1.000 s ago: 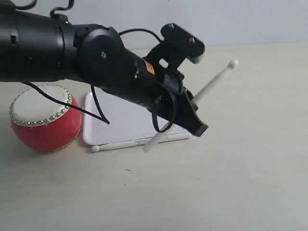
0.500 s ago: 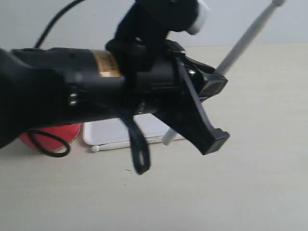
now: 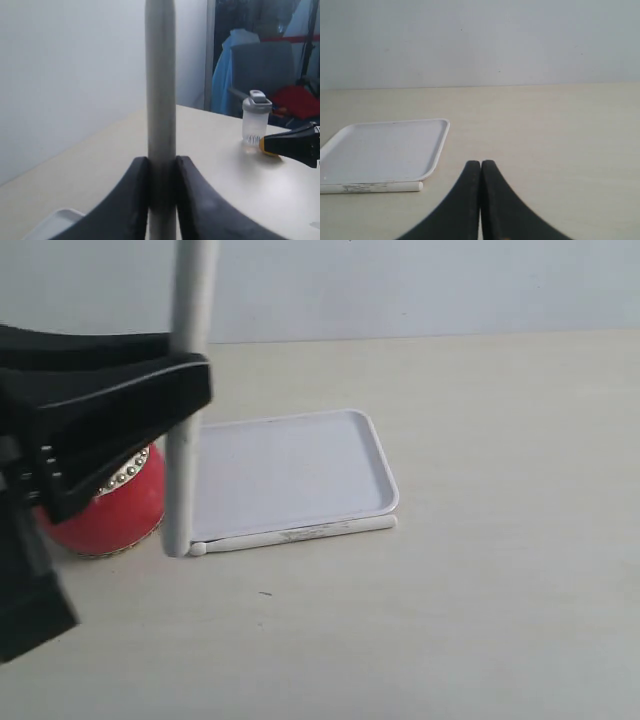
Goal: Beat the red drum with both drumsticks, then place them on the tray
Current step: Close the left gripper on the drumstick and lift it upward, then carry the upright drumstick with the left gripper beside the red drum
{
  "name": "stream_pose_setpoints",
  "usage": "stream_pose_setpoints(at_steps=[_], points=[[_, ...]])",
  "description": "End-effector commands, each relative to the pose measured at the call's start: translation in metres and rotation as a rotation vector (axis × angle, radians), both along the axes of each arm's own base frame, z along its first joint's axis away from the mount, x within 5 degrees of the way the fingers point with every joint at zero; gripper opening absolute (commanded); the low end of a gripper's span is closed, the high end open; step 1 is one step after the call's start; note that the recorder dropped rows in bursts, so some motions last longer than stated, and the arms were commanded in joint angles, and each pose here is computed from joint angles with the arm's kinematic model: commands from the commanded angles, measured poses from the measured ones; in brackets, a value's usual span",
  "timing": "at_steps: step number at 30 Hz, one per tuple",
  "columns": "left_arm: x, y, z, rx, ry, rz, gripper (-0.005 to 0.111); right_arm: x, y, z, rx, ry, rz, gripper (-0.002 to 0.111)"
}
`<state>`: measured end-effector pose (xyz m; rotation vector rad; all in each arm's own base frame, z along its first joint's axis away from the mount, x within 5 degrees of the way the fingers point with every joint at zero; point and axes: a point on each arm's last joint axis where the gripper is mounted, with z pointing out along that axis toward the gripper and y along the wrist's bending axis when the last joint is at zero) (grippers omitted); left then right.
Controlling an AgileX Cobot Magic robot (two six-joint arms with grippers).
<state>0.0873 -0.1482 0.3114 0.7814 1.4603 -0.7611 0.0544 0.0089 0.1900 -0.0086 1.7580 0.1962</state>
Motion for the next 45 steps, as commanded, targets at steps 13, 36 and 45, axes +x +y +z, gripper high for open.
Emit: stream_pose_setpoints(at_steps=[13,36,45], points=[[-0.018,0.071,-0.030,-0.204,-0.078,0.176,0.000,0.000,0.000,-0.001,-0.001,-0.005,-0.007,0.000],[0.005,0.104,-0.063,-0.031,0.200,0.623,0.000,0.001,0.002,0.010,0.296,-0.084,-0.015,0.000],[0.000,0.092,-0.057,0.044,0.061,0.471,0.000,0.001,0.002,0.010,0.296,-0.084,-0.015,0.000]])
